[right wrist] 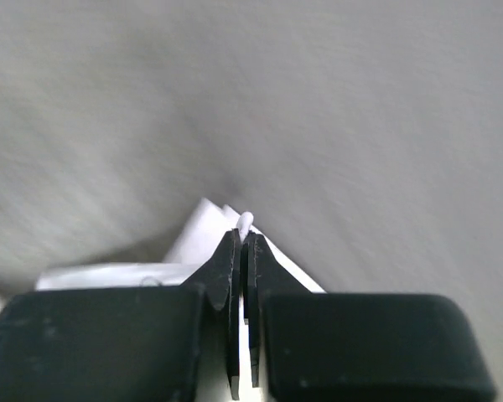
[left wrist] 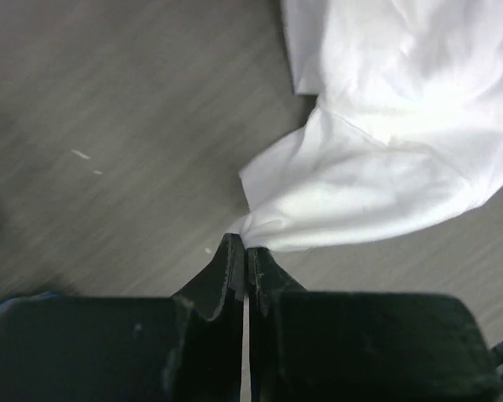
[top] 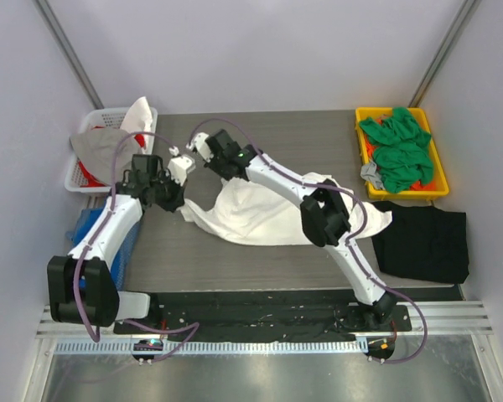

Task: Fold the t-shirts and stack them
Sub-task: Flatten out the tshirt

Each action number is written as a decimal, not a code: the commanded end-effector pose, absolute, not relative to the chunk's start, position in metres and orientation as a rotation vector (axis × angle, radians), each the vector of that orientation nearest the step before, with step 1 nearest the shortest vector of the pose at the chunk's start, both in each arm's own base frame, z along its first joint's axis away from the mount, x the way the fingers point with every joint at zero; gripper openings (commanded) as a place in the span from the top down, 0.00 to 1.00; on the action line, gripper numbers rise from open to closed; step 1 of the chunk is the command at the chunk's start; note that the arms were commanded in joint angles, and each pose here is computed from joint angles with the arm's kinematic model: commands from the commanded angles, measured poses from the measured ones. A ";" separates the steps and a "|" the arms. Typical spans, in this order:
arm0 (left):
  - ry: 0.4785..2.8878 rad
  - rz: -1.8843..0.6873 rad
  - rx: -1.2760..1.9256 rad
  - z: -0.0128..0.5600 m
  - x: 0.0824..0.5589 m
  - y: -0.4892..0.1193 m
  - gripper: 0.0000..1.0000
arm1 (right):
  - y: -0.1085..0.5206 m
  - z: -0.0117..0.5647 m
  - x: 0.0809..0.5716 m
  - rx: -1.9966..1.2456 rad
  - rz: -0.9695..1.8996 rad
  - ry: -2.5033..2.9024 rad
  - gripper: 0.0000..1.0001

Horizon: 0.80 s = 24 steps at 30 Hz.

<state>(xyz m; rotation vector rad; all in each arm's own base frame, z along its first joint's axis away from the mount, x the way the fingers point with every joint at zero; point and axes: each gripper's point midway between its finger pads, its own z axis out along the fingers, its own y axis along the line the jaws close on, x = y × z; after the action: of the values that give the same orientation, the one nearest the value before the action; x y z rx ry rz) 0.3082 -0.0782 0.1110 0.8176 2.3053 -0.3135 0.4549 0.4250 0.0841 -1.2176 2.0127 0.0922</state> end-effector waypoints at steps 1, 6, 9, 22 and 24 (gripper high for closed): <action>2.154 -0.194 0.514 0.193 0.385 -0.064 1.00 | 0.315 0.249 0.508 -0.863 -0.208 1.898 0.99; 2.106 -0.080 0.292 0.255 0.430 -0.030 1.00 | 0.226 0.311 0.518 -0.695 -0.370 1.885 0.99; 2.108 -0.077 0.228 0.278 0.446 -0.022 1.00 | 0.175 0.346 0.513 -0.600 -0.434 1.865 0.99; 2.058 -0.134 0.203 0.359 0.479 -0.030 1.00 | 0.047 0.448 0.481 -0.345 -0.646 1.758 0.99; 2.021 -0.132 0.197 0.378 0.486 -0.030 1.00 | 0.038 0.457 0.479 -0.325 -0.667 1.747 0.99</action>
<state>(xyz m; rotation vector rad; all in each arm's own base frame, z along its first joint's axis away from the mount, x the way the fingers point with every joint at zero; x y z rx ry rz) 0.4856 -0.0293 0.3360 0.2174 2.0922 -0.1216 0.4985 0.0626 0.4125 -0.3816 1.8208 -0.5869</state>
